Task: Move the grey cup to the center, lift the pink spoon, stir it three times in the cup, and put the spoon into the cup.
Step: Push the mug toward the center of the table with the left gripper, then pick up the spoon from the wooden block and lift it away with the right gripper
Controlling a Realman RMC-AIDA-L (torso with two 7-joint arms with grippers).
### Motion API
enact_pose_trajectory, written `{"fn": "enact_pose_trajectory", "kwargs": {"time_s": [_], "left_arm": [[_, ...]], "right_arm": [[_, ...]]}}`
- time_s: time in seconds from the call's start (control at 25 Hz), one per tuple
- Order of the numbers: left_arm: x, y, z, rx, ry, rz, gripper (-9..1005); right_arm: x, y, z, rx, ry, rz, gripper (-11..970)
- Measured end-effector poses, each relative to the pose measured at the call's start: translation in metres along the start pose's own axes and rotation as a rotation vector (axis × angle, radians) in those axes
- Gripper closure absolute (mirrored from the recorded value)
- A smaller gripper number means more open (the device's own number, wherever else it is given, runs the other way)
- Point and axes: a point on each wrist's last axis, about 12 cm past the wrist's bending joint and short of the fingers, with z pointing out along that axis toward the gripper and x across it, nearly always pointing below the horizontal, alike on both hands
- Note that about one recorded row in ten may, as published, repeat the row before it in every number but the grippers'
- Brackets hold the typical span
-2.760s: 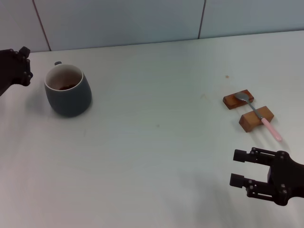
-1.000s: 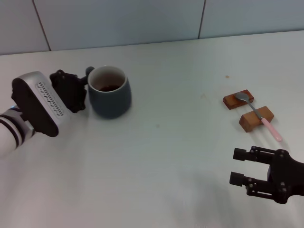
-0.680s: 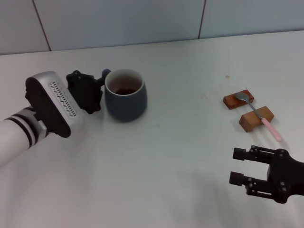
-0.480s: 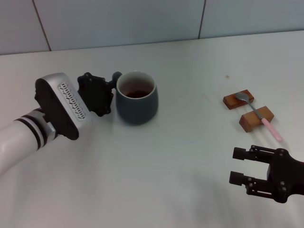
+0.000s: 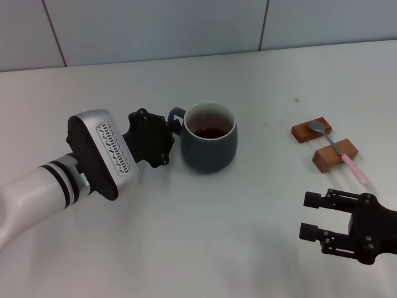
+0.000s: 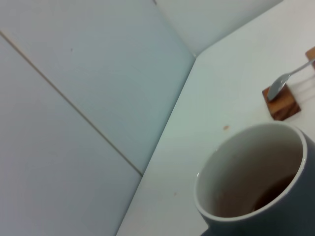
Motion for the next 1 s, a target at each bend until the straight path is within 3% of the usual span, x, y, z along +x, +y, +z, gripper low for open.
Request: {"fn": "enact_pose_trajectory", "kwargs": {"time_s": [0.28,0.52,0.72,1.0], "left_arm": [[-0.002,-0.002,-0.001,-0.002,-0.022,-0.007,993],[0.007,0.006,-0.007,-0.035,0.004,-0.045,994],[0.021,0.016,-0.022,-0.033,0.006,-0.162,994],[0.032,0.041,-0.070,0.026,-0.087,-0.432,995]], "right_arm": [[0.000,0.001,0.001,-0.001,-0.001,0.002,293],[0.001,0.001,0.000,0.000,-0.002,0.004,294],[0.001,0.001,-0.001,-0.001,-0.002,0.004,294],[0.001,0.001,-0.001,-0.002,-0.002,0.004,295]]}}
